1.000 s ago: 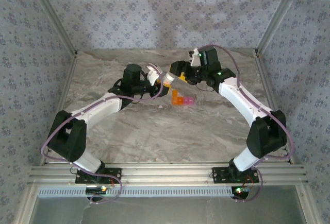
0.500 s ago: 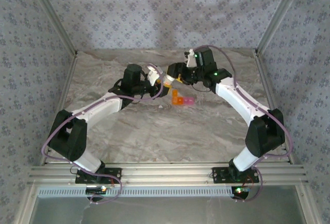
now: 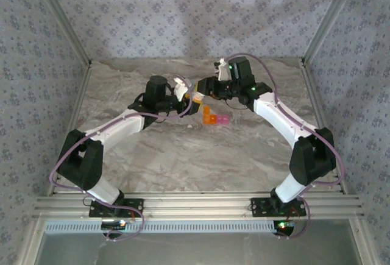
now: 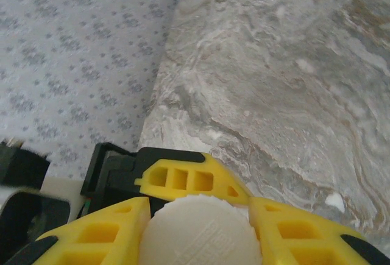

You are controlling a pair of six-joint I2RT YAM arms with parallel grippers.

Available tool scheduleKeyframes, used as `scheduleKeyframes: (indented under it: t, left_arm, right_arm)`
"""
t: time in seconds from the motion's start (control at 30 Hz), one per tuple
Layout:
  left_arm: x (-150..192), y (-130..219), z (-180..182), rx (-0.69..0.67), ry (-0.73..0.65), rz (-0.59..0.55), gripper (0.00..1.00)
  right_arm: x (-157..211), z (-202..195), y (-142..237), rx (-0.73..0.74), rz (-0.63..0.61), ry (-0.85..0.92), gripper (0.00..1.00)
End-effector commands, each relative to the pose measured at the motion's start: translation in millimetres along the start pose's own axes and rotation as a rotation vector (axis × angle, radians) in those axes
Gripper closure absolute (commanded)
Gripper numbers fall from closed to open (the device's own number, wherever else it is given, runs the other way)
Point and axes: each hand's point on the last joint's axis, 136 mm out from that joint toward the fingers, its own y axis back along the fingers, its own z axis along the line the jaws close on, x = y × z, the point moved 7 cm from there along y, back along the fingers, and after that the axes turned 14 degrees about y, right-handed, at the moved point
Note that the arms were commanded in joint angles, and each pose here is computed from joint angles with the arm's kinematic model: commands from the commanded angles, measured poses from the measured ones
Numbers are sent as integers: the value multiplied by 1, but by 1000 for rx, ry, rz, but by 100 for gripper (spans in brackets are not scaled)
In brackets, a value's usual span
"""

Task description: Sort the pills into containers

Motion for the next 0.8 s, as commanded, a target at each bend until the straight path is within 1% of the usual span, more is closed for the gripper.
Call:
scheduleKeyframes:
  t: [0.0,0.1,0.13,0.17,0.2,0.23,0.3,0.33,0.43,0.47,0.5,0.57,0.67,0.77]
  left_arm:
    - [-27,12,-13,134,26,-99,100]
    - [-30,15,-15,170,51,-105,100]
    - [-31,16,-15,172,51,-101,100]
    - [-30,16,-15,168,48,-97,100]
    - [-31,16,-14,160,47,-95,100]
    - [-30,16,-13,146,43,-90,100]
    - [-28,16,-11,116,34,-83,100]
    - [-28,16,-9,100,27,-81,100]
    - [-25,15,-5,54,10,-63,100]
    - [-25,15,-3,36,0,-62,100]
    - [-25,15,-2,19,-6,-60,100]
    - [-22,15,0,-6,-25,-50,100]
    - [-21,15,0,-24,-45,-34,100]
    - [-19,12,0,-28,-59,-12,100]
  right_arm:
    - [10,-1,4,-134,-22,259,63]
    - [9,-10,9,-201,-40,247,62]
    - [8,-11,11,-205,-47,235,60]
    - [7,-10,13,-207,-51,234,55]
    - [6,-8,16,-205,-57,232,48]
    - [5,-6,19,-194,-57,224,38]
    - [2,0,27,-192,-76,221,29]
    - [1,2,31,-188,-85,211,27]
    - [-5,5,45,-158,-120,170,25]
    - [4,-3,45,-132,-110,121,25]
    - [4,-6,47,-101,-121,90,25]
    - [5,-17,50,7,-129,-9,25]
    - [1,-24,49,78,-151,-94,25]
    - [1,-28,43,115,-155,-144,24]
